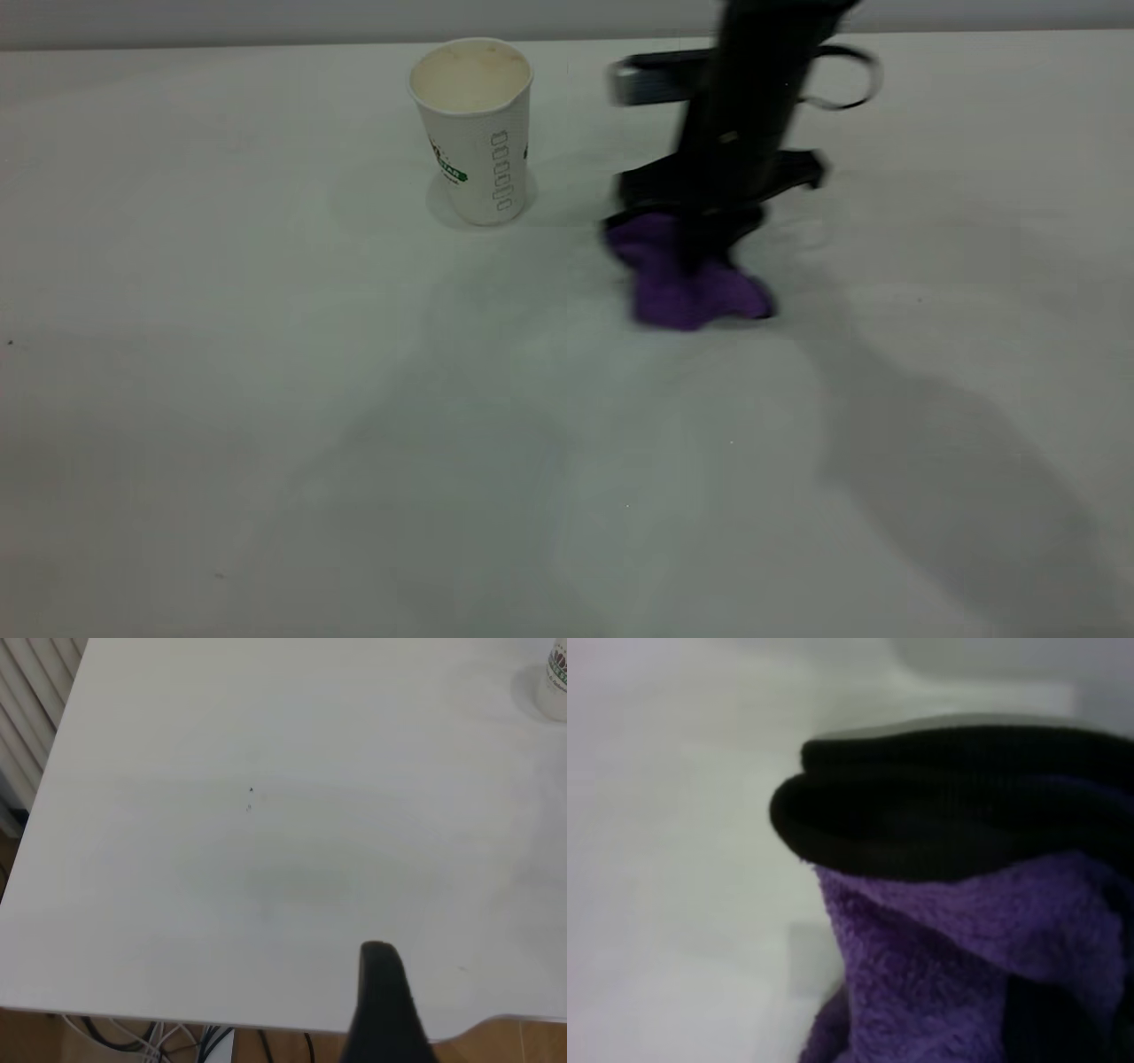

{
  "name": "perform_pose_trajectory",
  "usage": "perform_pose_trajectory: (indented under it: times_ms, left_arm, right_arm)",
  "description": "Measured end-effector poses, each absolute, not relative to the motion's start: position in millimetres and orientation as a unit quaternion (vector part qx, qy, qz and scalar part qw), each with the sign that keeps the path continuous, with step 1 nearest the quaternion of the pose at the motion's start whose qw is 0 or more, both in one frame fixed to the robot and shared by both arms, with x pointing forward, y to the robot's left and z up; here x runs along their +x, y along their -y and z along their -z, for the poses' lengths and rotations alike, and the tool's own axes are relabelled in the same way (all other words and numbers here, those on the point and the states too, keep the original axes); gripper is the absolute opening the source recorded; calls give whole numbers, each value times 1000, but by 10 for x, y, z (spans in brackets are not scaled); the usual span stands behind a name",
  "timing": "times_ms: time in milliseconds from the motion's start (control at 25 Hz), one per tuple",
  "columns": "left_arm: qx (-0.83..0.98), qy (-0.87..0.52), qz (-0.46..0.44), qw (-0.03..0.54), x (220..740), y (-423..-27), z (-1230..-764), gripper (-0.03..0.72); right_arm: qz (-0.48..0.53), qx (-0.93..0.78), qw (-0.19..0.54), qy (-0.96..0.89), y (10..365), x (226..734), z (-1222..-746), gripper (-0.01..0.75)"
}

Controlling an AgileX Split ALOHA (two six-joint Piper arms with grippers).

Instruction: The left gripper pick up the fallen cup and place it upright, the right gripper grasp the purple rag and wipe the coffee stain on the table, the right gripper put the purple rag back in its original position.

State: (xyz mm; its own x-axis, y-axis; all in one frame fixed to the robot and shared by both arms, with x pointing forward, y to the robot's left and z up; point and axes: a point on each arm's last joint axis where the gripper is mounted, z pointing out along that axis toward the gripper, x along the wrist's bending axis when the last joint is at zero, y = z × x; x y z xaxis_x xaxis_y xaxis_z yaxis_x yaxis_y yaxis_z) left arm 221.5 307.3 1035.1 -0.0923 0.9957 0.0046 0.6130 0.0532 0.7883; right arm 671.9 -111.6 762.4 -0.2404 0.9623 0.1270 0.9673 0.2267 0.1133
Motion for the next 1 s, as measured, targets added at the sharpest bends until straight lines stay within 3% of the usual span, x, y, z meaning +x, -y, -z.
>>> perform_pose_trajectory:
  times_ms: [360, 560, 680, 880, 1000]
  left_arm:
    - [606, -663, -326, 294, 2215, -3073, -10351, 569]
    - [606, -663, -326, 294, 2215, -3073, -10351, 569]
    - [606, -663, -326, 294, 2215, -3073, -10351, 569]
    - [606, -663, -326, 294, 2215, -3073, -10351, 569]
    - [606, -663, -326, 294, 2215, -3073, -10351, 569]
  right_arm:
    - [14, -664, 12, 747, 2151, 6920, -7619, 62]
    - [9, -693, 17, 720, 2516, 6991, -7660, 102]
    - [-1, -693, 16, 721, 2589, 7029, -7747, 218]
    - [-2, -663, -2, 748, 2625, 7159, -8418, 613]
    - [18, -644, -18, 765, 2619, 7185, -9067, 713]
